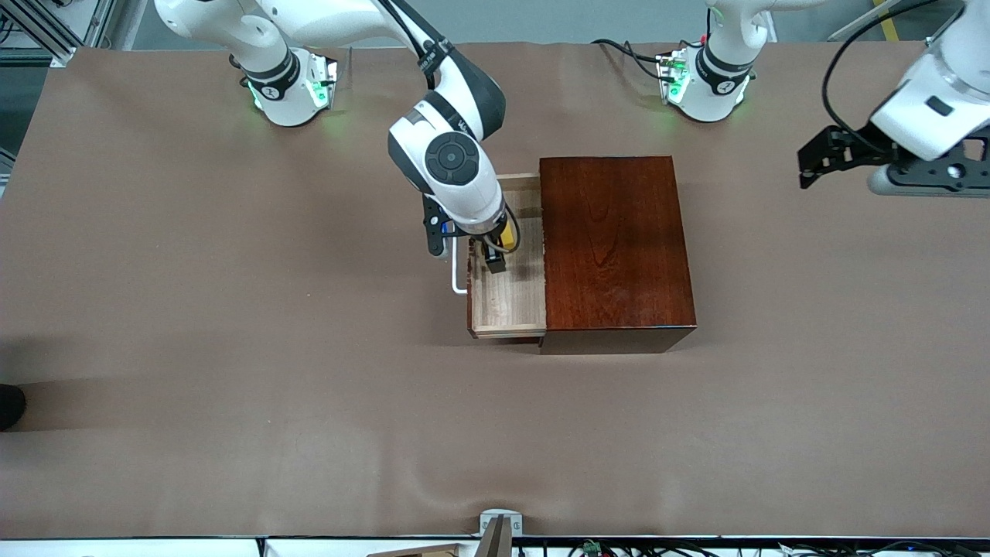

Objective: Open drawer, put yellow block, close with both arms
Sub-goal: 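Lower the cube into the drawer and open the right gripper, then withdraw the right gripper while the left gripper reaches the drawer front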

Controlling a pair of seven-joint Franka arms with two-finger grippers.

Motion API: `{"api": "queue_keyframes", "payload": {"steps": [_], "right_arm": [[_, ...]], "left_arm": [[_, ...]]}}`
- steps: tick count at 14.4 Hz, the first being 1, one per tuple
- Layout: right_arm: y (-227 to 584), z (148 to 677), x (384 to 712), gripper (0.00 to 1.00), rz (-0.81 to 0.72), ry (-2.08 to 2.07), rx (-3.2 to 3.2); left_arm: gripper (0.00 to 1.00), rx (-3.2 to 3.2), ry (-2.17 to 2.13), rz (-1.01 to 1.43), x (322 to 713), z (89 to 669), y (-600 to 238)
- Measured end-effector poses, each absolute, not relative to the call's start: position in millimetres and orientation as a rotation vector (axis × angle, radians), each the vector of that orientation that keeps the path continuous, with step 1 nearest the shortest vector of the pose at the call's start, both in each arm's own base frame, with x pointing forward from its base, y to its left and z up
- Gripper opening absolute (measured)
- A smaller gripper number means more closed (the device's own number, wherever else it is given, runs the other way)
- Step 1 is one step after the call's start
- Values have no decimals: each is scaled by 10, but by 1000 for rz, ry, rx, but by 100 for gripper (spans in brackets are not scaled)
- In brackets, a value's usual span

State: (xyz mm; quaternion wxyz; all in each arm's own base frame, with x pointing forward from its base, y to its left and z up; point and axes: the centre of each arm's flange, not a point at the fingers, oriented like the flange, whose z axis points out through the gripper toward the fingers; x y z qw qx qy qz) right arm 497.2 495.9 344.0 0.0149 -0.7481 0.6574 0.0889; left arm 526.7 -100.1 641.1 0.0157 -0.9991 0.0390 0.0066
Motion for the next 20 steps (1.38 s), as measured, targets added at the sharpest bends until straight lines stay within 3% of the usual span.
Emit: {"api": "queue_keyframes", "payload": {"steps": [10,20], "right_arm": [[4324,4314,5550,100,288,2109,-2242],[3191,5036,5788,100,334,1907,-2464]], "left_arm": [[100,-3131,12,81,5430,5995,-1968],[100,-3172,-476,-27,5289,5286,-3939]]}}
